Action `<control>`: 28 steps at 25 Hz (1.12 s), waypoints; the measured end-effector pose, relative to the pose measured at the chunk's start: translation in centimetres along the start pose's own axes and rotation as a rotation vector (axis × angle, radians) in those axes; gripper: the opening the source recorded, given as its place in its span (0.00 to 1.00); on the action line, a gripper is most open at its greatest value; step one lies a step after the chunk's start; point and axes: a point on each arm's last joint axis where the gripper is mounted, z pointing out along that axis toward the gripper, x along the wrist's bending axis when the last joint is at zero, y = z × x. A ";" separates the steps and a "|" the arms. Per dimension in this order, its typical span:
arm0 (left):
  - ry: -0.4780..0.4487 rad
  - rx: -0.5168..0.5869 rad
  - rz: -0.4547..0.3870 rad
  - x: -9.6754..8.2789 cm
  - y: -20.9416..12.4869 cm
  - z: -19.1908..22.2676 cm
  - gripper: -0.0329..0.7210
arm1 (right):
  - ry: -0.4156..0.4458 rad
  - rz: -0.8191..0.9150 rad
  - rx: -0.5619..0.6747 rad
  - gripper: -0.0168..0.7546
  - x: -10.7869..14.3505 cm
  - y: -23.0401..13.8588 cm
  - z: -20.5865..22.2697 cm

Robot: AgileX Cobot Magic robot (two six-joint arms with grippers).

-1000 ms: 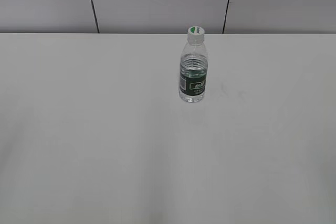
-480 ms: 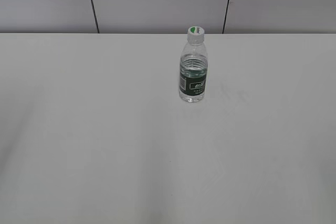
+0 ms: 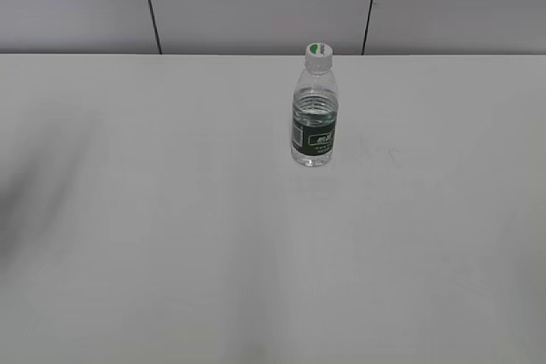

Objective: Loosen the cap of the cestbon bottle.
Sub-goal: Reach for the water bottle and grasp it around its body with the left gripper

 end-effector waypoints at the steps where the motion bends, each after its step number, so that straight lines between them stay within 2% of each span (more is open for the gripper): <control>1: -0.018 0.015 0.016 -0.4 -0.5 0.9 0.62 | 0.000 0.000 0.000 0.70 0.0 0.0 0.0; 4: -0.049 0.041 0.041 -1.3 -2.0 3.3 0.60 | 0.000 0.000 0.000 0.70 0.0 0.0 0.0; 7: -0.053 0.021 0.052 -1.5 -3.3 5.7 0.60 | 0.000 0.000 0.000 0.70 0.0 0.0 0.0; 10: -0.094 0.000 0.133 -1.9 -4.9 7.8 0.60 | 0.000 0.000 0.000 0.70 0.0 0.0 0.0; 12: -0.151 -0.005 0.203 -2.4 -6.2 9.1 0.60 | 0.000 0.000 0.000 0.70 0.0 0.0 0.0; 14: -0.212 -0.027 0.231 -3.0 -7.3 10.0 0.60 | 0.000 0.000 0.000 0.70 0.0 0.0 0.0; 18: -0.318 -0.003 0.251 -3.9 -10.2 12.1 0.60 | 0.000 0.000 0.000 0.70 0.0 0.0 0.0; 22: -0.467 0.043 0.280 -5.2 -12.5 14.5 0.60 | 0.000 0.000 0.000 0.70 0.0 0.0 0.0; 28: -0.698 0.071 0.320 -7.2 -13.8 18.5 0.60 | 0.000 0.000 0.000 0.70 0.0 0.0 0.0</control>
